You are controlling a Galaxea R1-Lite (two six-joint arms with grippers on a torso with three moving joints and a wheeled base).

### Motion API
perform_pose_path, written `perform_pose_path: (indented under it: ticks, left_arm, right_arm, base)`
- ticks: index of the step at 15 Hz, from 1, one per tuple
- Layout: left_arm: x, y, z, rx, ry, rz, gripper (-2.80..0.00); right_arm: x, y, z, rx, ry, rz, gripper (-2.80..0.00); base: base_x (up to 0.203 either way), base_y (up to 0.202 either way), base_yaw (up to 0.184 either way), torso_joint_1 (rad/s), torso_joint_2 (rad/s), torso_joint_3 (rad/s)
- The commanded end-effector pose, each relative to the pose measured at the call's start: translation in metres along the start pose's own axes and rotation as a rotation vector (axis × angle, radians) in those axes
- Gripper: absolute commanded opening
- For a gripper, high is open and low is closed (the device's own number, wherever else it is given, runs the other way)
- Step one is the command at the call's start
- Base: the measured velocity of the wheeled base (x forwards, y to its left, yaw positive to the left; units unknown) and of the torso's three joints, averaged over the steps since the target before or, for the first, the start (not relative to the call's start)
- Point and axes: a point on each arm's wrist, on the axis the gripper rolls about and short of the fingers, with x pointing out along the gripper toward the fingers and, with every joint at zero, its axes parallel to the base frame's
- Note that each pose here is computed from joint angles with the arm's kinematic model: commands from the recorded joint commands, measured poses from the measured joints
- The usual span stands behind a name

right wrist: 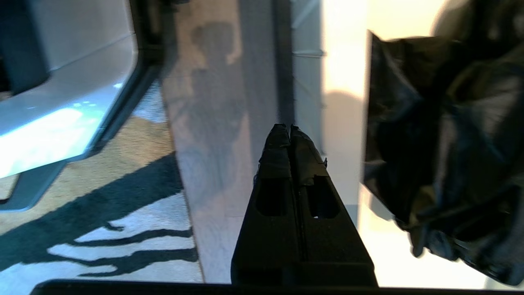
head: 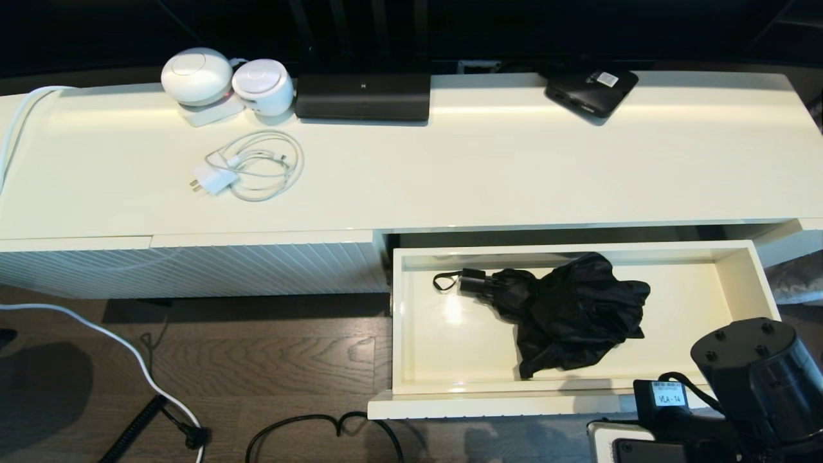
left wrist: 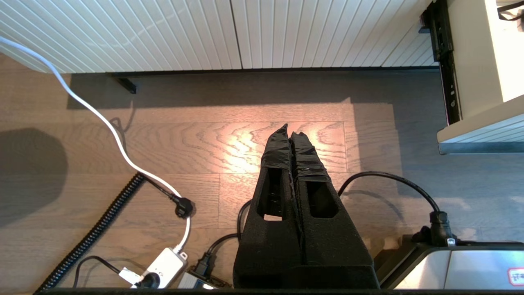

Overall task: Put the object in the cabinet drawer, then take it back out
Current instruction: Close the drawer

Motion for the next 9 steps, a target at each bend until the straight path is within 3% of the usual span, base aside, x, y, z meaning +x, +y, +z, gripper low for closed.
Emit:
perform_pose_path:
  ticks: [1, 7, 9]
  left_arm:
    - [-0.0001, 0.0, 0.0, -0.001, -0.002, 0.001, -2.8]
    - [0.0, 0.0, 0.0, 0.0, -0.001, 0.001, -2.8]
    - [-0.0001, 0.0, 0.0, 0.0, -0.002, 0.0, -2.8]
  right_arm:
    - [-0.0016, 0.0004, -0.0006, -0.011, 0.021, -0.031, -2.8]
    - [-0.0006, 0.0061, -0.0019, -0.048, 0.087, -0.06, -2.8]
    - [0.0009, 0.0052, 0.0023, -0.052, 0.066, -0.087, -2.8]
  base:
    - [0.0, 0.0, 0.0, 0.0, 0.0, 0.0]
    - [0.0, 0.0, 0.0, 0.0, 0.0, 0.0]
    - [0.0, 0.0, 0.0, 0.0, 0.0, 0.0]
